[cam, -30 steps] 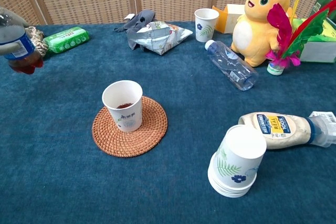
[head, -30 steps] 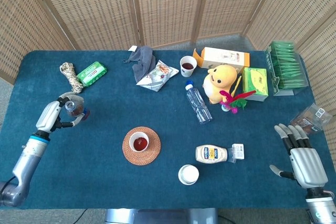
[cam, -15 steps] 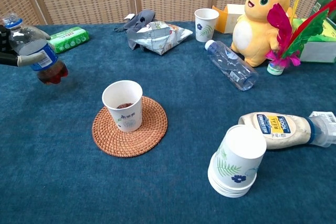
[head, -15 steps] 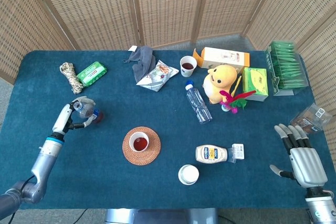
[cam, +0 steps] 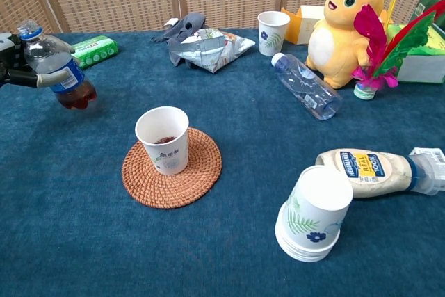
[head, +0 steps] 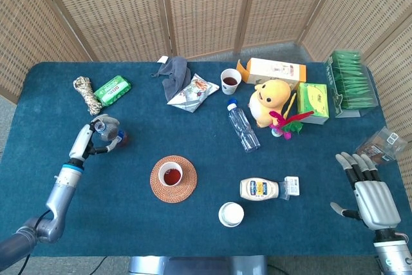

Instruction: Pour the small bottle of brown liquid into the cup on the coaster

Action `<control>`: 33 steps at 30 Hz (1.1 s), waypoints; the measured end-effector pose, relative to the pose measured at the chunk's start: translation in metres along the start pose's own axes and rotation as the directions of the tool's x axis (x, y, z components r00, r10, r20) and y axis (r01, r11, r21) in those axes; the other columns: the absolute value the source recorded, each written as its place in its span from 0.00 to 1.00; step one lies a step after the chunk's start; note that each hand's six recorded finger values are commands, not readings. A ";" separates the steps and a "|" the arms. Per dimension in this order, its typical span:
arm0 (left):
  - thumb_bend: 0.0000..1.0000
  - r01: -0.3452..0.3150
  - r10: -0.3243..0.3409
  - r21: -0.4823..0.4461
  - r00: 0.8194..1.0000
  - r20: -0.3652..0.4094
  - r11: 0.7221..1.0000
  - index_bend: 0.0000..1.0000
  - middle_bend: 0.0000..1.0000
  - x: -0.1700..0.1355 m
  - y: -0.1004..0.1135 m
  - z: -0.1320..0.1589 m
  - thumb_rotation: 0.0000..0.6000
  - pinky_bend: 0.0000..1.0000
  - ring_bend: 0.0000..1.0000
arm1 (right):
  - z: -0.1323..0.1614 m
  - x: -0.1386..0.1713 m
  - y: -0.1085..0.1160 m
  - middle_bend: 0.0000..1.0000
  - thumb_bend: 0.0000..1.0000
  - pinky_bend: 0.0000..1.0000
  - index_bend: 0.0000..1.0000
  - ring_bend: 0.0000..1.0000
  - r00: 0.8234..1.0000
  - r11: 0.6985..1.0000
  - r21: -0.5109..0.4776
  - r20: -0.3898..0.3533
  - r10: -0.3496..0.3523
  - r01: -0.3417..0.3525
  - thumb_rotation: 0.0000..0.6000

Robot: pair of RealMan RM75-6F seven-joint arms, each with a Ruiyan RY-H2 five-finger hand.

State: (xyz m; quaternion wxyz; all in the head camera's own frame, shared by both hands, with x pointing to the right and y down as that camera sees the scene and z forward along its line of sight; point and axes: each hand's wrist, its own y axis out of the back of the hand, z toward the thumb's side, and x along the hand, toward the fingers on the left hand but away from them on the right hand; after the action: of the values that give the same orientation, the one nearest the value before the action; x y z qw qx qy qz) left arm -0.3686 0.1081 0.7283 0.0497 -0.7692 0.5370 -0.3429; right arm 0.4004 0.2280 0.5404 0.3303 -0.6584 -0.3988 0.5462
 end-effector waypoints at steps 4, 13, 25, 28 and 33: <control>0.46 -0.009 0.009 0.007 1.000 -0.012 1.000 0.40 0.35 0.006 -0.001 -0.003 1.00 0.35 0.15 | 0.000 0.000 -0.001 0.00 0.00 0.00 0.00 0.00 1.000 1.000 0.000 -0.001 0.004 -0.004 1.00; 0.46 0.007 -0.006 0.021 1.000 -0.028 1.000 0.40 0.34 0.013 -0.011 -0.007 1.00 0.35 0.14 | 0.002 0.002 0.000 0.00 0.00 0.00 0.00 0.00 1.000 1.000 -0.015 -0.010 0.011 -0.011 1.00; 0.45 0.052 -0.050 0.037 0.998 -0.036 0.998 0.37 0.21 0.009 -0.020 -0.013 1.00 0.28 0.01 | 0.001 0.002 0.002 0.00 0.00 0.00 0.00 0.00 1.000 1.000 -0.024 -0.011 0.005 -0.005 1.00; 0.44 0.063 -0.062 0.024 0.997 -0.035 0.998 0.27 0.09 0.008 -0.022 -0.014 1.00 0.22 0.00 | 0.001 0.002 0.002 0.00 0.00 0.00 0.00 0.00 1.000 1.000 -0.023 -0.011 0.005 -0.005 1.00; 0.41 0.079 -0.079 -0.005 0.997 -0.021 0.997 0.10 0.00 0.005 -0.022 -0.013 1.00 0.16 0.00 | 0.001 0.002 0.002 0.00 0.00 0.00 0.00 0.00 1.000 1.000 -0.023 -0.011 0.004 -0.005 1.00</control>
State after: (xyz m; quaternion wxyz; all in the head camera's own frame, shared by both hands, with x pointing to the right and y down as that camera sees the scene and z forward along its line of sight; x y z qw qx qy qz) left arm -0.3581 0.1170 0.7504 0.0290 -0.7863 0.5072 -0.3516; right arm 0.3998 0.2283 0.5375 0.3236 -0.6660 -0.4018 0.5388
